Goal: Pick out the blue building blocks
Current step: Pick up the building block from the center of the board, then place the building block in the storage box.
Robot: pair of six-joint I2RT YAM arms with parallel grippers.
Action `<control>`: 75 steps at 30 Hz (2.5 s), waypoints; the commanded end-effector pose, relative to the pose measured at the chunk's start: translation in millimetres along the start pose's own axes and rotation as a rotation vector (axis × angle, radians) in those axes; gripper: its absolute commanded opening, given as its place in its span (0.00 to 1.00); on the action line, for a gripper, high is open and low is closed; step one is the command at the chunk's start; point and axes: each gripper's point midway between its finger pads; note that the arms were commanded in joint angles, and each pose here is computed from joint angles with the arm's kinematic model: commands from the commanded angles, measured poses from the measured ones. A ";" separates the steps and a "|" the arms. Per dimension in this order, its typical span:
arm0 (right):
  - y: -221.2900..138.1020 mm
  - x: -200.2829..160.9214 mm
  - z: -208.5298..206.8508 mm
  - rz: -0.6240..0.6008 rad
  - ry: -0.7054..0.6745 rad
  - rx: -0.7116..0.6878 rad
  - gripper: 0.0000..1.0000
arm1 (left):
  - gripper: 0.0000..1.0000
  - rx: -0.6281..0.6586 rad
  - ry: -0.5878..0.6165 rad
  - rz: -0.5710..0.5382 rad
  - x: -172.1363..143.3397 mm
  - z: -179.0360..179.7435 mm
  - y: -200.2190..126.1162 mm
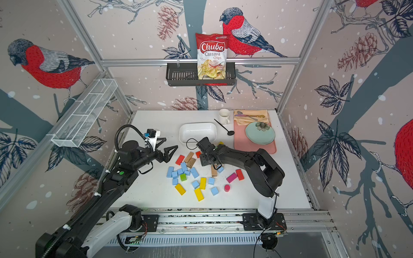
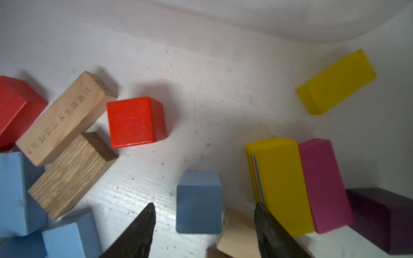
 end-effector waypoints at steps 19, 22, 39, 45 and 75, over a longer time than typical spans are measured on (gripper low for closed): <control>20.8 0.0 -2.6 0.032 -0.002 -0.046 0.46 | 0.99 0.004 0.095 0.053 -10.5 -1.0 -4.1; 17.3 4.6 -1.7 0.017 0.001 -0.043 0.40 | 0.99 0.011 0.098 0.052 -10.1 -0.2 -4.6; -18.7 46.8 -2.3 -0.093 0.039 0.001 0.28 | 0.99 0.043 0.108 0.046 -7.2 3.6 -8.0; -44.4 97.5 -14.3 -0.197 0.069 -0.012 0.26 | 0.99 0.047 0.109 0.042 -6.2 3.9 -9.0; 34.3 213.5 -55.1 -0.241 0.115 -0.081 0.19 | 0.99 0.062 0.114 0.026 -2.3 4.4 -12.6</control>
Point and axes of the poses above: each gripper's point midway between its finger pads, its own y axis out along the fingers, its own z axis along the line the jaws close on, x = y × z, and after that the axes turned 3 degrees about y, right-handed
